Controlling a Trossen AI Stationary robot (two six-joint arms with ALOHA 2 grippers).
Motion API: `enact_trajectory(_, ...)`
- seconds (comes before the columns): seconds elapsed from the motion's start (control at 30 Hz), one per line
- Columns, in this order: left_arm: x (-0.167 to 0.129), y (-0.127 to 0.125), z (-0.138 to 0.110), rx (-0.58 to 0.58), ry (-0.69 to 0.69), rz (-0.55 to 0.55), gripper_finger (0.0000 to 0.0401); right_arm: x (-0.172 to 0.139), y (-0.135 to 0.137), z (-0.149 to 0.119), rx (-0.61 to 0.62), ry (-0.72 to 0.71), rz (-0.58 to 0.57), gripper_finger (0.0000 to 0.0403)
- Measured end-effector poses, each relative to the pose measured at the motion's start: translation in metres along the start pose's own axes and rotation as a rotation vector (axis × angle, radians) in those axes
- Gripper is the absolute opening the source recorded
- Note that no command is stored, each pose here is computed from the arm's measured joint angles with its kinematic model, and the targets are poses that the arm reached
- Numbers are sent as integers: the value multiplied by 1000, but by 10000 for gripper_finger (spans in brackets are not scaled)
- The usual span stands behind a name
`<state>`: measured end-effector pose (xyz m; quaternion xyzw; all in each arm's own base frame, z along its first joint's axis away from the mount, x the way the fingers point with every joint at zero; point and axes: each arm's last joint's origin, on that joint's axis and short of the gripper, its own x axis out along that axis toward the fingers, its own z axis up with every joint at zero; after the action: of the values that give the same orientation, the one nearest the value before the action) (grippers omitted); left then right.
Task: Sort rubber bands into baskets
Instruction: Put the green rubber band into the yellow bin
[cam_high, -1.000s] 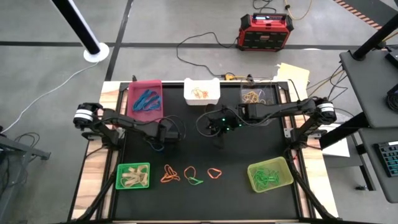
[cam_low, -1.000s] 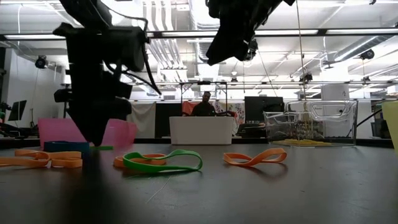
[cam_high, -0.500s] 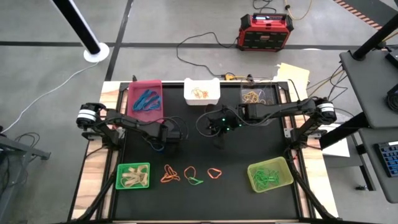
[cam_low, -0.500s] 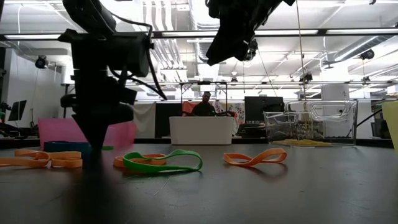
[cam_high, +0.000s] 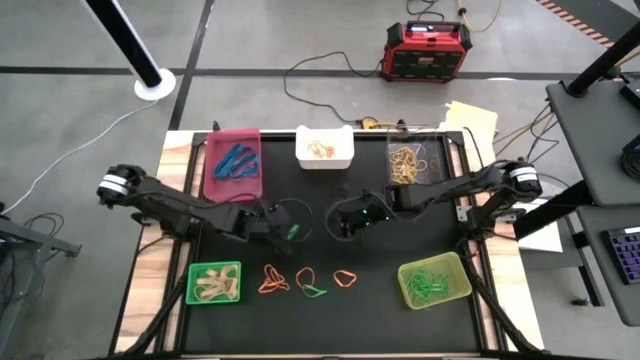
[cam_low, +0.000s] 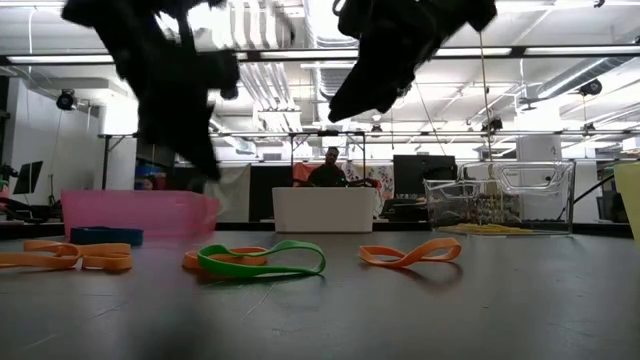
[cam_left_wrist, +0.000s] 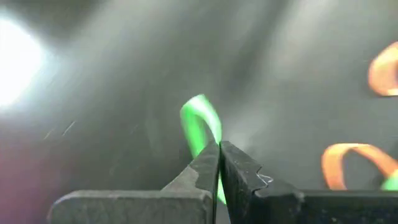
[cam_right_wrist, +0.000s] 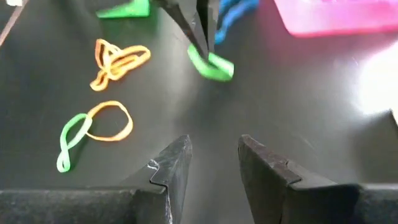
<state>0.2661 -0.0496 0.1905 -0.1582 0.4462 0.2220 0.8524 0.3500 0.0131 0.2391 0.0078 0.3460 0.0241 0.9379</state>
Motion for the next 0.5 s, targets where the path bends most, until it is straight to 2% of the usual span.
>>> enact_trajectory(0.2,-27,-14,12,88,-181,-165,0,14,13,-25,-74,-192,13,128)
enact_trajectory(0.4,-37,-18,20,133,-278,-236,0,18,20,-45,-68,-180,-100,128)
enact_trajectory(0.5,-39,-21,23,161,-309,-278,0,19,26,-49,-77,-175,-109,128)
